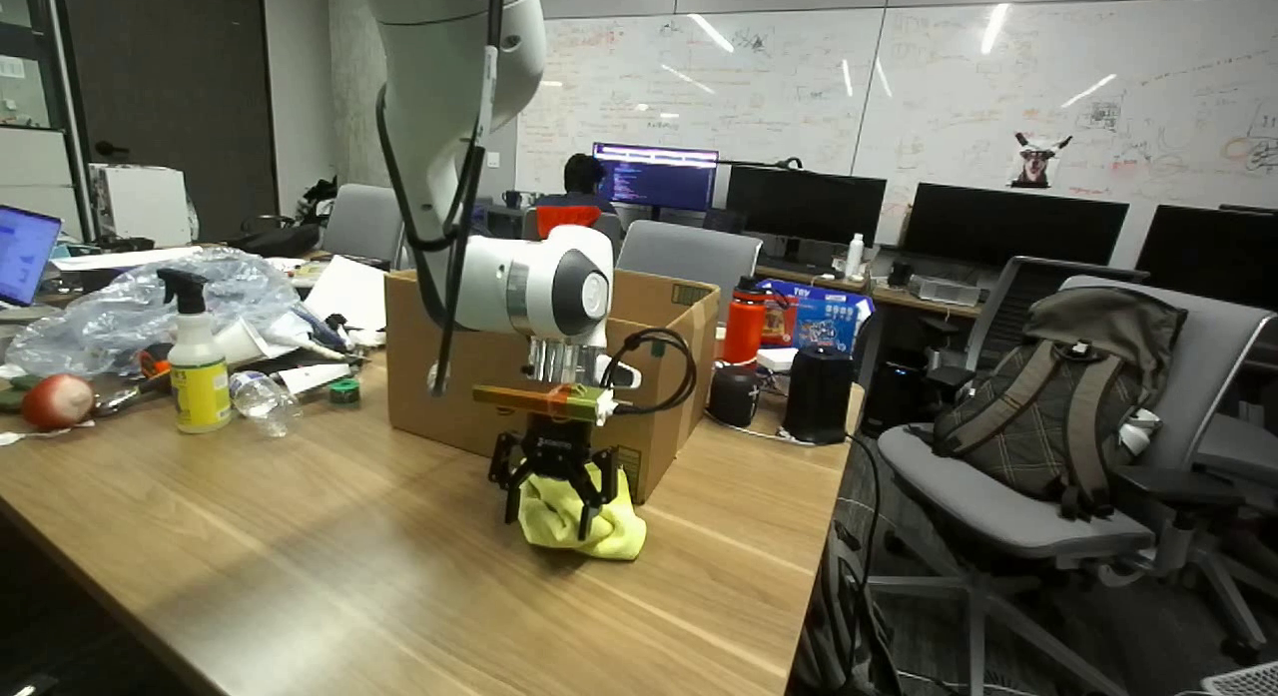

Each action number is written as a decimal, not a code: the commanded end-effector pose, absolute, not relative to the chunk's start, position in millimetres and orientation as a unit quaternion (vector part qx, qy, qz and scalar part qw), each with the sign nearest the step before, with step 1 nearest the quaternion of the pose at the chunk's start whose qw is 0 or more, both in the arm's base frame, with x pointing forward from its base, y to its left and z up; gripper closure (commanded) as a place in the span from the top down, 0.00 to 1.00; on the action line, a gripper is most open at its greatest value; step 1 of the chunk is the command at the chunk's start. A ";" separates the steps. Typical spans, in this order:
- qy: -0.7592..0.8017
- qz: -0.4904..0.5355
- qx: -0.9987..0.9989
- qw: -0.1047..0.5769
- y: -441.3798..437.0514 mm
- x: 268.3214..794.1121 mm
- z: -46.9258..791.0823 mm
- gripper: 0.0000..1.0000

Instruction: Put all the towels into the box.

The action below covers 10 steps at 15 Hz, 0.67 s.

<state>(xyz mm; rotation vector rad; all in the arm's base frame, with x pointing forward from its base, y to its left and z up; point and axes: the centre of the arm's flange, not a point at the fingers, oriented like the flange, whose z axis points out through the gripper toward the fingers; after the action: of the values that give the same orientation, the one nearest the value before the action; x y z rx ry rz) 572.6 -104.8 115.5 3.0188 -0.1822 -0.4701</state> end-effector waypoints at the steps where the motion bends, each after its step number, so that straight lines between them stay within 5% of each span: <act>1: -0.053 -0.165 0.985 0.021 -109.1 578.1 110.7 1.00; 3: -0.054 -0.167 0.984 0.024 -110.2 577.0 108.7 1.00; 5: -0.052 -0.165 0.985 0.023 -110.5 577.4 110.1 0.75; 10: -0.054 -0.154 0.986 0.028 -110.5 580.7 117.6 0.35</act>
<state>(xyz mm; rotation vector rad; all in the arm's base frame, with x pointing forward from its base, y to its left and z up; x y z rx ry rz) 573.5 -108.5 109.7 3.0270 -0.1722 -0.4917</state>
